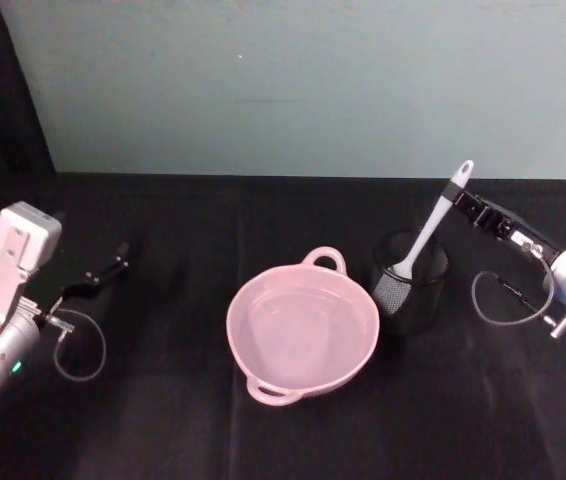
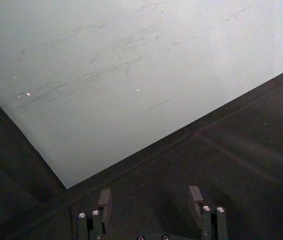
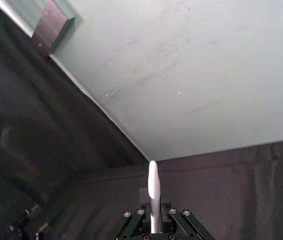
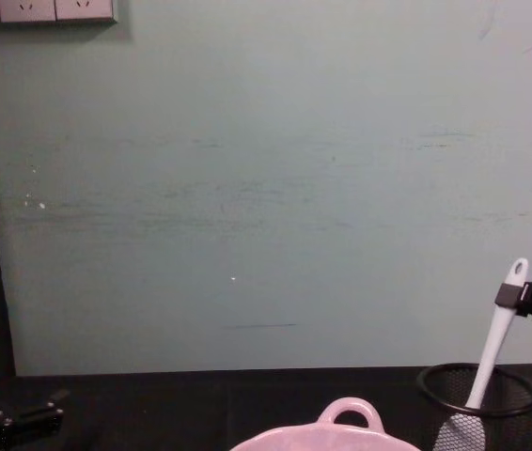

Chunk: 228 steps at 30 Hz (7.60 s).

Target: Use the one hand to pick up the spoon and stir the clear water in the bowl.

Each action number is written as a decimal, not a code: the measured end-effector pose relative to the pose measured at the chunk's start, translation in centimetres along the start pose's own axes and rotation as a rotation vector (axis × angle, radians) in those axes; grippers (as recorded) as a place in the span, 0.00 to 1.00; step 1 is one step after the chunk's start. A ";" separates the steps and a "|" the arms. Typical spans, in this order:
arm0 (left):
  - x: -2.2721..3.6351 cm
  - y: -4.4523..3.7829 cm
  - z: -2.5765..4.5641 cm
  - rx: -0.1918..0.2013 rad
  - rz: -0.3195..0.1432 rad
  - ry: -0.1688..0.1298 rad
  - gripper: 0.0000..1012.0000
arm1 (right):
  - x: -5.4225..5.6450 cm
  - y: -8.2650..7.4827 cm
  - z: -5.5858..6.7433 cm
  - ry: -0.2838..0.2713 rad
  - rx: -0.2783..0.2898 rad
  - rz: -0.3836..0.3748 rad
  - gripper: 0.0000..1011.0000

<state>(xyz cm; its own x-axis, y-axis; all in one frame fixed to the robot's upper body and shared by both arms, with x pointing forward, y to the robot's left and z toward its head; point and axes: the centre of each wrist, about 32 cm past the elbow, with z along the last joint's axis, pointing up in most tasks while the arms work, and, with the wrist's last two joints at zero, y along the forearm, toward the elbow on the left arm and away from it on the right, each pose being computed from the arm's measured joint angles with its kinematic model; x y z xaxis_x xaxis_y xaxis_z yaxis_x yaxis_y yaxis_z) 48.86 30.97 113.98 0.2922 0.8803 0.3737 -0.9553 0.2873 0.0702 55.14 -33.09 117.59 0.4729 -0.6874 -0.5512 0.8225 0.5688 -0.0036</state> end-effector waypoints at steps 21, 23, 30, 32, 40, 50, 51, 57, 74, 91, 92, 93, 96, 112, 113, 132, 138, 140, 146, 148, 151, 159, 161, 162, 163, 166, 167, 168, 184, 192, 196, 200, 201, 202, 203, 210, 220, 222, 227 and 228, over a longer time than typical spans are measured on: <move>0.00 0.00 0.00 0.000 0.000 0.000 0.99 | -7.0 -0.5 5.8 -0.480 0.023 0.065 0.11; 0.00 0.00 0.00 0.000 0.000 0.000 0.99 | -7.5 -0.6 6.3 -0.504 0.021 0.073 0.11; 0.00 0.00 0.00 0.000 0.000 0.000 0.99 | -9.3 -0.6 8.0 -0.572 0.001 0.097 0.11; 0.00 0.00 0.00 0.000 0.000 0.000 0.99 | -9.2 -0.6 8.0 -0.571 0.001 0.096 0.11; 0.00 0.00 0.00 0.000 0.000 0.000 0.99 | -9.0 -0.6 7.8 -0.563 0.002 0.093 0.11; 0.00 0.00 0.00 0.000 0.000 0.000 0.99 | -8.9 -0.6 7.7 -0.558 0.005 0.092 0.11; 0.00 0.00 0.00 0.000 0.000 0.000 0.99 | -8.9 -0.6 7.7 -0.557 0.005 0.091 0.11; 0.00 0.00 0.00 0.000 0.000 0.000 0.99 | -8.9 -0.6 7.8 -0.559 0.005 0.093 0.11; 0.00 0.00 0.00 0.000 0.000 0.000 0.99 | -12.4 2.7 5.2 -0.589 -0.044 0.270 0.11; 0.00 0.00 0.00 0.000 0.000 0.000 0.99 | -11.3 4.7 -2.0 -0.527 -0.093 0.358 0.11; 0.00 0.00 0.00 0.000 0.000 0.000 0.99 | -11.3 4.7 -2.2 -0.525 -0.093 0.360 0.11; 0.00 0.00 0.00 0.000 0.000 0.000 0.99 | -11.2 4.7 -2.4 -0.523 -0.094 0.362 0.11; 0.00 0.00 0.00 0.000 0.000 0.000 0.99 | -11.1 4.9 -2.8 -0.516 -0.097 0.370 0.11; 0.00 0.00 0.00 0.000 0.000 0.000 0.99 | -9.0 7.2 -4.1 -0.474 -0.072 0.318 0.11; 0.00 0.00 0.00 0.000 0.000 0.000 0.99 | -8.7 7.2 -4.0 -0.474 -0.062 0.303 0.11; 0.00 0.00 0.00 0.000 0.000 0.000 0.99 | -7.4 4.2 -2.4 -0.558 -0.052 0.211 0.11; 0.00 0.00 0.00 0.000 0.000 0.000 0.99 | -8.8 3.9 -2.8 -0.590 -0.098 0.285 0.11; 0.00 0.00 0.00 0.000 0.000 0.000 0.99 | -9.1 3.9 -3.0 -0.587 -0.106 0.304 0.11; 0.00 0.00 0.00 0.000 0.000 0.000 0.99 | -10.0 4.2 -4.1 -0.537 -0.119 0.367 0.11; 0.00 0.00 0.00 0.000 0.000 0.000 0.99 | -10.2 4.4 -4.5 -0.514 -0.115 0.381 0.11; 0.00 0.00 0.00 0.000 0.000 0.000 0.99 | -10.3 4.9 -4.8 -0.492 -0.107 0.391 0.11; 0.00 0.00 0.00 0.000 0.000 0.000 0.99 | -9.7 6.3 -5.3 -0.448 -0.088 0.374 0.11; 0.00 0.00 0.00 0.000 0.000 0.000 0.99 | -9.3 6.7 -5.2 -0.441 -0.082 0.357 0.11; 0.00 0.00 0.00 0.000 0.000 0.000 0.99 | -9.1 6.7 -5.1 -0.441 -0.080 0.346 0.11; 0.00 0.00 0.00 0.000 0.000 0.000 0.99 | -8.8 6.8 -4.9 -0.442 -0.075 0.328 0.11; 0.00 0.00 0.00 0.000 0.000 0.000 0.99 | -8.5 6.8 -4.6 -0.447 -0.065 0.300 0.11; 0.00 0.00 0.00 0.000 0.000 0.000 0.99 | -8.3 6.7 -4.4 -0.452 -0.059 0.284 0.11; 0.00 0.00 0.00 0.000 0.000 0.000 0.99 | -8.2 6.6 -4.2 -0.455 -0.056 0.277 0.11; 0.00 0.00 0.00 0.000 0.000 0.000 0.99 | -7.8 4.2 -2.6 -0.539 -0.063 0.219 0.11; 0.00 0.00 0.00 0.000 0.000 0.000 0.99 | -9.5 3.7 -3.0 -0.590 -0.103 0.269 0.11; 0.00 0.00 0.00 0.000 0.000 0.000 0.99 | -10.1 3.8 -3.5 -0.584 -0.112 0.299 0.11; 0.00 0.00 0.00 0.000 0.000 0.000 0.99 | -11.0 4.2 -4.4 -0.565 -0.117 0.338 0.11; 0.00 0.00 0.00 0.000 0.000 0.000 0.99 | -11.1 4.3 -4.5 -0.560 -0.117 0.343 0.11; 0.00 0.00 0.00 0.000 0.000 0.000 0.99 | -11.2 4.4 -4.7 -0.556 -0.116 0.347 0.11; 0.00 0.00 0.00 0.000 0.000 0.000 0.99 | -11.2 4.6 -4.8 -0.552 -0.115 0.349 0.11; 0.00 0.00 0.00 0.000 0.000 0.000 0.99 | -10.8 6.0 -5.5 -0.497 -0.085 0.339 0.11; 0.00 0.00 0.00 0.000 0.000 0.000 0.99 | -8.8 6.6 -4.7 -0.480 -0.050 0.245 0.11; 0.00 0.00 0.00 0.000 0.000 0.000 0.99 | -8.4 6.4 -4.3 -0.491 -0.043 0.223 0.11; 0.00 0.00 0.00 0.000 0.000 0.000 0.99 | -7.8 5.5 -3.5 -0.512 -0.031 0.189 0.11; 0.00 0.00 0.00 0.000 0.000 0.000 0.99 | -7.7 5.3 -3.3 -0.518 -0.028 0.182 0.11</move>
<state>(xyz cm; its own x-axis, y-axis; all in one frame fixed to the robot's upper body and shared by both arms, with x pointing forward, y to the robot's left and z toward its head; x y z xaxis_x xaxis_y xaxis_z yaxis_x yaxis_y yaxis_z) 48.86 30.97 113.98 0.2922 0.8803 0.3737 -0.9553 0.2873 0.0702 54.79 -23.34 119.06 0.7061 -0.7054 -0.0627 0.7077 0.7060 0.0270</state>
